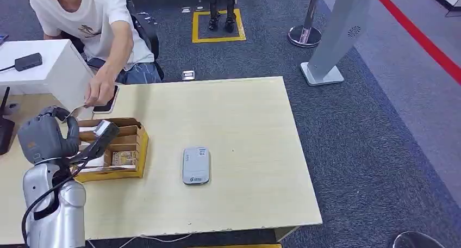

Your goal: Pass the card to the sensor for recognition and then transmit it.

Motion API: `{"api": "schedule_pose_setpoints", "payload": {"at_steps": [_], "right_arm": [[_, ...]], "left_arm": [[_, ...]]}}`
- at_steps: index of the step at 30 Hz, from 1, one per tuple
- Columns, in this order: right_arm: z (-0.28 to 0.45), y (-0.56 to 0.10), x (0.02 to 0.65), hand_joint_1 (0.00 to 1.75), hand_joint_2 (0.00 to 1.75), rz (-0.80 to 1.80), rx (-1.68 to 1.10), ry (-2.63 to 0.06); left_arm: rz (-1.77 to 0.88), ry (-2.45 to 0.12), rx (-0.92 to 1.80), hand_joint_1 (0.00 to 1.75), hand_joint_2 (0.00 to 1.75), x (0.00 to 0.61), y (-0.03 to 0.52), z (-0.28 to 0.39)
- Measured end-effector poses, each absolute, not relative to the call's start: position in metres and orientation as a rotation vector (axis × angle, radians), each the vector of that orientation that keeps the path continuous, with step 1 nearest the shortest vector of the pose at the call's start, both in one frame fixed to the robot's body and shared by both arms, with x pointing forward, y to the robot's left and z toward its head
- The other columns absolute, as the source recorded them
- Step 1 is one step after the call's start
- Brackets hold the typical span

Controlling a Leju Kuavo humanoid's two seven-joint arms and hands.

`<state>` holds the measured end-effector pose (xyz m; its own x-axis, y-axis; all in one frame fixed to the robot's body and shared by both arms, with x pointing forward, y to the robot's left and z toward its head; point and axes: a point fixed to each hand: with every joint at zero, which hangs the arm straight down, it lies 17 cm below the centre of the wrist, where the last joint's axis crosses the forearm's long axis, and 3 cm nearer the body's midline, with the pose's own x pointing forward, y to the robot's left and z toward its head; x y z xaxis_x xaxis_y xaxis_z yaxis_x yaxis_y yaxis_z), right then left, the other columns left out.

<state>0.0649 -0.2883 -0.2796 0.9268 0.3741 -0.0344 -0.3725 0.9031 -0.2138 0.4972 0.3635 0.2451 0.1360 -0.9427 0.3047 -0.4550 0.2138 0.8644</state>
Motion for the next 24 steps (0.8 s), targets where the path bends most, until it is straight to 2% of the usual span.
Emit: {"api": "schedule_pose_setpoints", "payload": {"at_steps": [4,5,6,13,14,22,23,24], "right_arm": [[-0.280,-0.288,0.065,0.00,0.00,0.386,-0.218,-0.008],[-0.280,-0.288,0.065,0.00,0.00,0.386,-0.218,-0.008],[-0.280,-0.288,0.065,0.00,0.00,0.386,-0.218,-0.008],[-0.280,-0.287,0.065,0.00,0.00,0.385,-0.215,-0.007],[-0.280,-0.287,0.065,0.00,0.00,0.383,-0.215,-0.007],[-0.280,-0.286,0.064,0.00,0.00,0.367,-0.212,-0.005],[-0.280,-0.286,0.064,0.00,0.00,0.366,-0.212,-0.005],[-0.280,-0.286,0.064,0.00,0.00,0.366,-0.212,-0.006]], "left_arm": [[-0.625,-1.469,1.398,1.75,1.75,0.498,0.362,0.243],[-0.627,-1.468,1.395,0.00,1.75,0.499,0.361,0.242],[-0.627,-1.467,1.393,0.00,0.00,0.499,0.361,0.241],[-0.675,-1.437,1.347,0.00,0.00,0.502,0.352,0.229],[-0.696,-1.428,1.335,0.00,1.75,0.503,0.348,0.226],[-0.839,-1.426,1.247,0.00,1.75,0.502,0.304,0.201],[-0.849,-1.427,1.240,0.00,0.00,0.502,0.301,0.199],[-0.858,-1.426,1.232,0.00,0.00,0.501,0.297,0.197]]}}
